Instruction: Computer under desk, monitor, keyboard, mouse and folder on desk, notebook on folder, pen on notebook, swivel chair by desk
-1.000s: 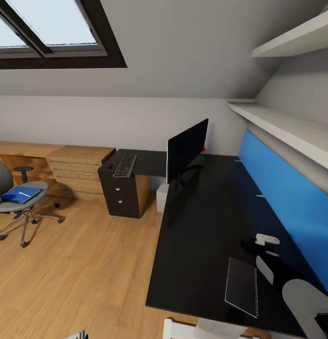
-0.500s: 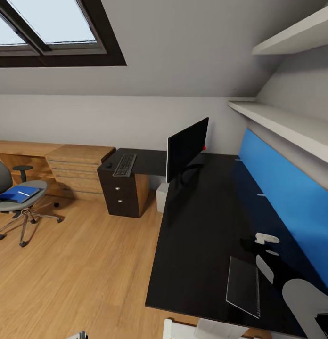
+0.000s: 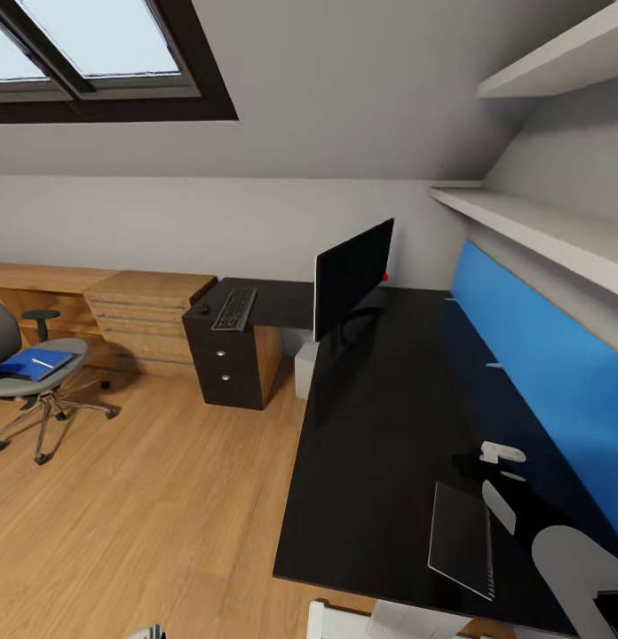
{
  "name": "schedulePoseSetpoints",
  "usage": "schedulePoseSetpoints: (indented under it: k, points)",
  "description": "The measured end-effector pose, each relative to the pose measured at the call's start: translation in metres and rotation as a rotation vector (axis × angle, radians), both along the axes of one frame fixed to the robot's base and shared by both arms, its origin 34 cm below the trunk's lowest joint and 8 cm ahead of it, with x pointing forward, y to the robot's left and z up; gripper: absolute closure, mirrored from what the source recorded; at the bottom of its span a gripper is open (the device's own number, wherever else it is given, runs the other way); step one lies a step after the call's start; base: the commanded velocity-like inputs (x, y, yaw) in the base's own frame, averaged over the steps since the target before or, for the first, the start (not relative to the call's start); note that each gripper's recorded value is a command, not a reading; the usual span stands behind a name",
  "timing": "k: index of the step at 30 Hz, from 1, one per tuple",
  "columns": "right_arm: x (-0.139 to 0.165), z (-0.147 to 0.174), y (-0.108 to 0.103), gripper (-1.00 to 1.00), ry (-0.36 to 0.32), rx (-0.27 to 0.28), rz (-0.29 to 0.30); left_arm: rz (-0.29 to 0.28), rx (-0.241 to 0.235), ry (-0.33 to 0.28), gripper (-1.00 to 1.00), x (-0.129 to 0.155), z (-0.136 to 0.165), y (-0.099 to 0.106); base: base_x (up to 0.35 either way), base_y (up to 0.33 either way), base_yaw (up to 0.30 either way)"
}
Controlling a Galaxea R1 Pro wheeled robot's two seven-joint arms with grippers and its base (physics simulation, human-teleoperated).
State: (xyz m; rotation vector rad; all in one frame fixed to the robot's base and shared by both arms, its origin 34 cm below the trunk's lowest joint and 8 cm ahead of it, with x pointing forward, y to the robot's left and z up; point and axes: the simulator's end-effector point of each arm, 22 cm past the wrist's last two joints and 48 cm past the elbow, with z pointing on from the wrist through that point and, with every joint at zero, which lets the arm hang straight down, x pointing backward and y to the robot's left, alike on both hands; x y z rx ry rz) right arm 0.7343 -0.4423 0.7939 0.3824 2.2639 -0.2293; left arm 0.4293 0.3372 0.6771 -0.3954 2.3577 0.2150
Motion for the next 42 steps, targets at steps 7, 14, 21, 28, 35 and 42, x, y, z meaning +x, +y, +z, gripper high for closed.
schedulePoseSetpoints:
  k: [7,14,21,28,35,42]
  points:
    - [0.001,-0.009,0.001,-1.0,0.002,0.004,-0.001,-0.001,0.0,0.0,-1.0,0.002,-0.008,0.0,0.0,0.0,0.0]
    - [0.002,-0.018,0.002,-1.0,0.003,0.004,-0.001,0.0,0.0,0.001,-1.0,0.003,-0.017,0.0,0.0,0.0,0.0]
    - [-0.006,-0.038,0.005,-1.0,0.068,0.024,0.002,0.001,-0.001,0.001,-1.0,0.004,-0.026,0.0,0.0,0.0,0.0]
    - [-0.011,-0.053,0.008,-1.0,0.105,0.035,0.004,0.001,0.0,0.001,-1.0,0.005,-0.036,0.0,0.0,0.0,0.0]
    - [-0.01,-0.063,0.009,-1.0,0.108,0.038,0.004,0.002,-0.001,0.001,-1.0,0.005,-0.045,0.0,0.0,0.0,0.0]
    - [-0.008,-0.063,0.009,-1.0,0.101,0.037,0.006,0.004,0.0,0.005,-1.0,0.004,-0.049,0.001,0.0,0.0,0.0]
